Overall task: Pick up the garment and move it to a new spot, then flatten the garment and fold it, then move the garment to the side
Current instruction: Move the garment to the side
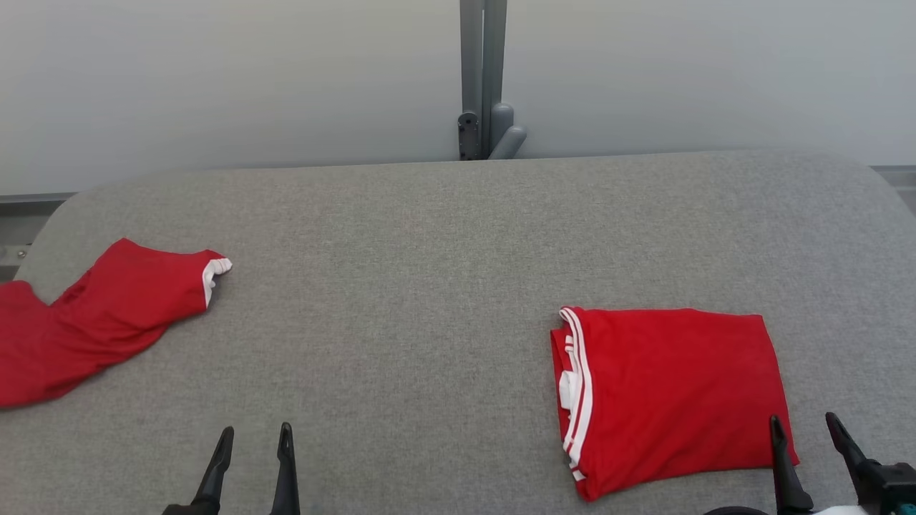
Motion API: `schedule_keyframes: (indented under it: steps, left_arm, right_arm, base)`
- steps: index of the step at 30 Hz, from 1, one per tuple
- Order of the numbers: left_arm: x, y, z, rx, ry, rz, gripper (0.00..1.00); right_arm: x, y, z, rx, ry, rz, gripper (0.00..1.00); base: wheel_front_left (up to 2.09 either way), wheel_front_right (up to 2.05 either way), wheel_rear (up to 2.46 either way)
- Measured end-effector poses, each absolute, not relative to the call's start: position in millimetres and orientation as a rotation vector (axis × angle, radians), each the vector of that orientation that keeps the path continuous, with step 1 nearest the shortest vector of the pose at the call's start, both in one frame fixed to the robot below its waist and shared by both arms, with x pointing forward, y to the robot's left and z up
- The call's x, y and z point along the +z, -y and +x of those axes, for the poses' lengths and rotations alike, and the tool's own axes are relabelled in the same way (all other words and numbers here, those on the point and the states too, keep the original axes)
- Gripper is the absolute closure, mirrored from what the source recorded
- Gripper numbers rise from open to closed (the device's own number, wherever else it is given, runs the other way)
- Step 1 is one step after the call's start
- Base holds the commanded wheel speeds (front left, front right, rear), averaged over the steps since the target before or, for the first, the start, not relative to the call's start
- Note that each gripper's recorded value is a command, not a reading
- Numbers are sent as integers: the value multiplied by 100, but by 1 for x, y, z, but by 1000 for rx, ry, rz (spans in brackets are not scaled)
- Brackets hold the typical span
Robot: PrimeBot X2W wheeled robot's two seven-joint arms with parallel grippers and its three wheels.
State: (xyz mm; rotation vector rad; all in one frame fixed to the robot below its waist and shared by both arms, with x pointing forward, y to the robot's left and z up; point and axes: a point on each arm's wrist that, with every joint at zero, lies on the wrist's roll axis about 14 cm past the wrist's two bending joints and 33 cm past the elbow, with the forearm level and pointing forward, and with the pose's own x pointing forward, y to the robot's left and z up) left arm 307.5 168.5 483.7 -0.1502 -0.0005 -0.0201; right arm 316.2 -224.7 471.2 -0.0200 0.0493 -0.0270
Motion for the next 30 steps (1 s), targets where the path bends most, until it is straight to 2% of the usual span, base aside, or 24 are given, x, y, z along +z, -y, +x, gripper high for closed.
schedule_keyframes:
  steps: [5,10,18,22,24,30]
  left_arm:
    - [480,-163,312,-39,-15,-151,0]
    - [477,-159,322,-54,-29,-152,0]
    - [470,-157,340,-67,-51,-146,0]
    - [467,-161,345,-56,-58,-145,0]
    - [466,-162,347,-53,-61,-143,0]
    - [464,-161,362,-68,-63,-135,0]
  right_arm:
    - [471,244,350,2,-172,-42,0]
    - [450,255,370,17,-416,-9,0]
    - [404,258,381,-14,-627,72,0]
    - [386,238,387,10,-672,131,0]
    - [387,231,396,17,-653,181,100]
    - [407,216,433,97,-597,167,100]
  base:
    - [0,0,0]
    - [0,0,0]
    - [0,0,0]
    - [0,0,0]
    - [0,0,0]
    - [0,0,0]
